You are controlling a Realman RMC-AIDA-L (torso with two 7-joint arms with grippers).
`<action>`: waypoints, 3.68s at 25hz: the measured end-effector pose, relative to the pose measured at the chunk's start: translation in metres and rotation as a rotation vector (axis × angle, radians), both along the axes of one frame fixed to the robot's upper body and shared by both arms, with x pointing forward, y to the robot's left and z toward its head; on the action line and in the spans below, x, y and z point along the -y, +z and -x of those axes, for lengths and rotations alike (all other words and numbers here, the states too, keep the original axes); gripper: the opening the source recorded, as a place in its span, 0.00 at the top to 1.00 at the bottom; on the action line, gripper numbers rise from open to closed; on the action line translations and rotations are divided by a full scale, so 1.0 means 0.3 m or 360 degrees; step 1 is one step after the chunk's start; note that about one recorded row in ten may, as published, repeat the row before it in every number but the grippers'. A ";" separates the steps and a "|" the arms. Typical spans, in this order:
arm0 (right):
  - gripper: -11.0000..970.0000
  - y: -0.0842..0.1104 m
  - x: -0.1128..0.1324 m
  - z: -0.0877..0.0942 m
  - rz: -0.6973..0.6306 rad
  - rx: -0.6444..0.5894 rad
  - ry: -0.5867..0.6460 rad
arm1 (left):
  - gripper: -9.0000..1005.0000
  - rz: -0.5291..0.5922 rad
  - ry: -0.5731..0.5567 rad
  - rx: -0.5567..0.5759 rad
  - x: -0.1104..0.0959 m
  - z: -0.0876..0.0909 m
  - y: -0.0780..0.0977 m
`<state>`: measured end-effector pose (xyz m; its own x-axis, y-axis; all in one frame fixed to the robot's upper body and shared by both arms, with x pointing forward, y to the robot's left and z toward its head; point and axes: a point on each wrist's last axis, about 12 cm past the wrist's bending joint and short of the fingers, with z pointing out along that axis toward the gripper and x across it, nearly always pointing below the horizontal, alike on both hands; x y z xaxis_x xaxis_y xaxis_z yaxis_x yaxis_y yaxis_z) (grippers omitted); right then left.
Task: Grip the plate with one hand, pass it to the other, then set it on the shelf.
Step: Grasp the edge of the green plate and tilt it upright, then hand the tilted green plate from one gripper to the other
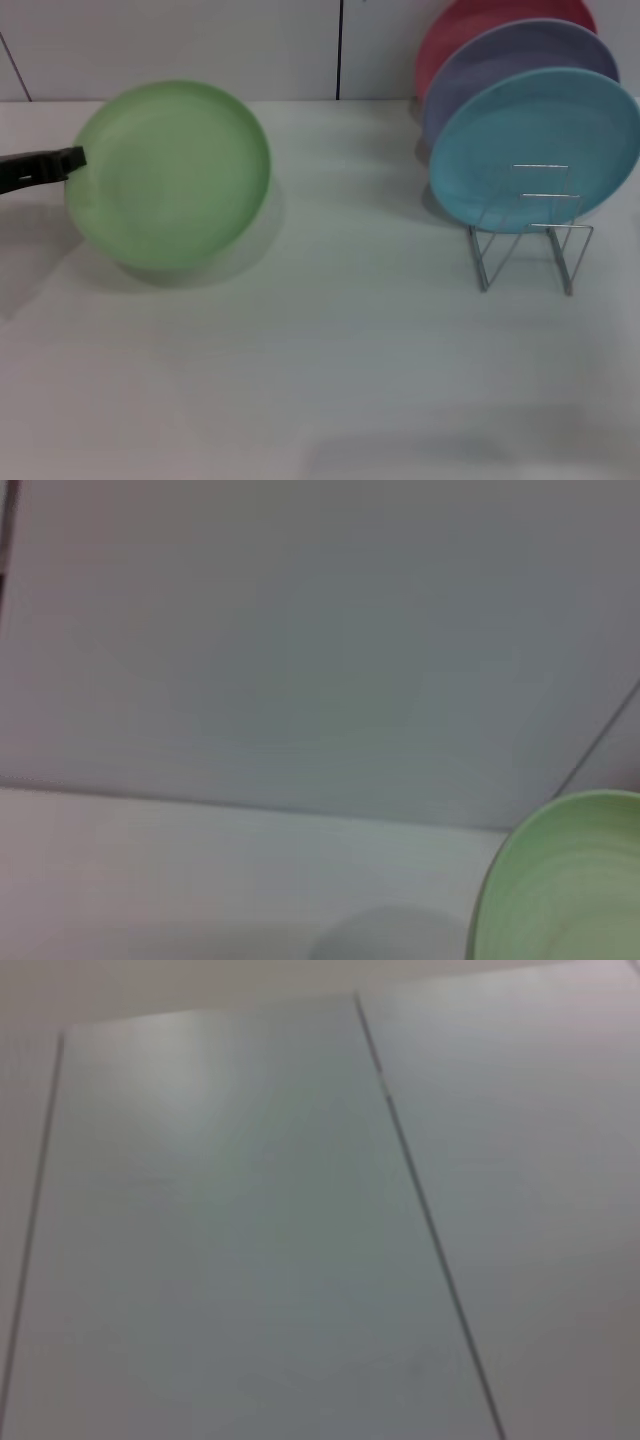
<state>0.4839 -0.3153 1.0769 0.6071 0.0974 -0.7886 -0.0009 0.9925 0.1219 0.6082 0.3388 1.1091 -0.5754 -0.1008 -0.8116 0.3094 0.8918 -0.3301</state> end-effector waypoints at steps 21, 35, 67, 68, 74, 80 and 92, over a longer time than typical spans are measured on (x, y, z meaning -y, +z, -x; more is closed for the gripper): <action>0.25 0.000 -0.108 -0.032 0.0042 -0.0037 0.0312 | 0.96 0.0394 0.0011 0.0581 0.037 0.137 -0.115; 0.25 -0.010 -0.253 -0.066 0.0091 -0.0150 0.0677 | 0.96 0.0347 0.0026 0.0877 0.146 0.209 -0.191; 0.25 -0.053 -0.555 -0.132 -0.0028 -0.0705 0.1332 | 0.96 0.0167 0.0045 0.1185 0.208 0.208 -0.172; 0.25 -0.053 -0.555 -0.132 -0.0028 -0.0705 0.1332 | 0.96 0.0167 0.0045 0.1185 0.208 0.208 -0.172; 0.25 -0.057 -0.562 -0.140 -0.0039 -0.0748 0.1345 | 0.96 0.0180 0.0031 0.1205 0.214 0.211 -0.167; 0.25 -0.058 -0.569 -0.146 -0.0069 -0.0779 0.1362 | 0.96 0.0151 0.0020 0.1227 0.223 0.212 -0.168; 0.25 -0.059 -0.572 -0.149 -0.0135 -0.0807 0.1376 | 0.96 0.0109 0.0119 0.1252 0.233 0.188 -0.163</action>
